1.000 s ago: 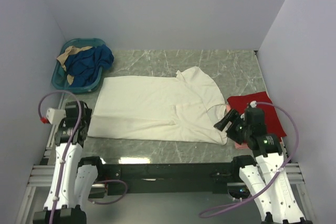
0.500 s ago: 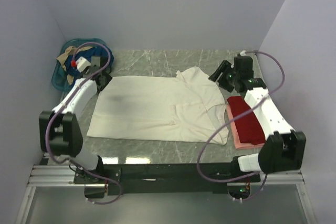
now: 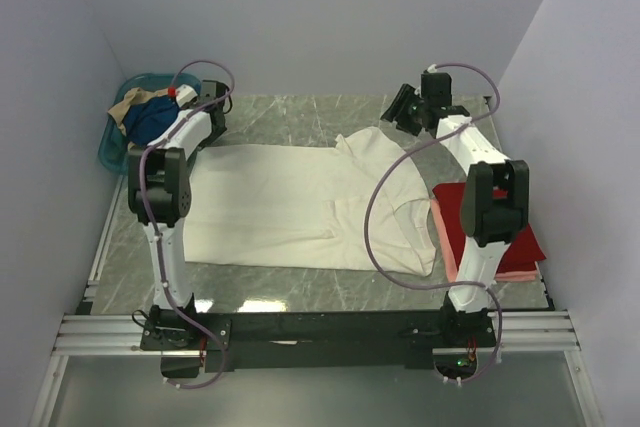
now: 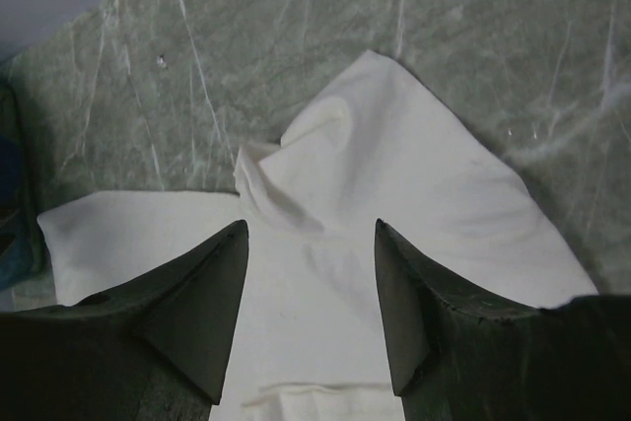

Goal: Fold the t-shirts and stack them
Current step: Fold the tshirt

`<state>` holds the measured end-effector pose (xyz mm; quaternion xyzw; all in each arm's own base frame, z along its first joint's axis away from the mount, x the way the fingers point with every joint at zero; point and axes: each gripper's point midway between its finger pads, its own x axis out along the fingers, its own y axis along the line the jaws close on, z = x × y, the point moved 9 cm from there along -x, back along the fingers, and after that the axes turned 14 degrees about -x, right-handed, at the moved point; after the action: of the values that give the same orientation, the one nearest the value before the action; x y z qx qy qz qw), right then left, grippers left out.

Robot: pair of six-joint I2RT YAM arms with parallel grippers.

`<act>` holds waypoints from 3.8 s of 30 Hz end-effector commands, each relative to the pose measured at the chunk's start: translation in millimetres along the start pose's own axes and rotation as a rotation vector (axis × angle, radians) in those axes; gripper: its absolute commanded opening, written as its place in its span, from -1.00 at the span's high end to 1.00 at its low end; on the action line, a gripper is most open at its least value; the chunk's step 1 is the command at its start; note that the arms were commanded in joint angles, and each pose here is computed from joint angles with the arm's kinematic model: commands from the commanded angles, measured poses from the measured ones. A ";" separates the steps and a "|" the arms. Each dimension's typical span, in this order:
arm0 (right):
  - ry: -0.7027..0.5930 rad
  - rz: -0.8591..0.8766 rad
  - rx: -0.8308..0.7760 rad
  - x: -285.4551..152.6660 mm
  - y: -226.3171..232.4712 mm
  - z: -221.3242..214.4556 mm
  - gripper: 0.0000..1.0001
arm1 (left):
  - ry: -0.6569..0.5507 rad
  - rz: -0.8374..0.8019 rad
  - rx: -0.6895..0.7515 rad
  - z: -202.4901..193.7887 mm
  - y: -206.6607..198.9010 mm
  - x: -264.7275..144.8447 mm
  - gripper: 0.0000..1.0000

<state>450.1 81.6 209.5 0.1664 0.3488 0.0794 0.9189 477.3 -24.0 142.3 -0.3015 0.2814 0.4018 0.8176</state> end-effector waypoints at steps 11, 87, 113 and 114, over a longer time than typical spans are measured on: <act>-0.008 -0.011 -0.095 35.3 -4.9 23.6 -0.22 | -0.049 0.087 0.041 -7.6 -12.0 41.3 -0.13; 0.038 -0.188 0.000 28.1 15.0 18.5 1.00 | 0.017 -0.124 -0.037 22.0 -12.9 2.1 0.99; 0.065 -0.162 0.072 -107.1 -0.8 -109.3 1.00 | 0.037 -0.148 -0.227 10.8 51.2 -46.0 0.99; 0.053 -0.151 0.066 -114.1 0.8 -111.7 1.00 | 0.047 -0.136 -0.227 4.8 58.3 -44.7 0.99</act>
<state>301.9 77.5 189.7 0.1594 0.4164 -0.0115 0.8950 411.2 -14.4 144.1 -0.3767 0.2732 0.3787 0.8000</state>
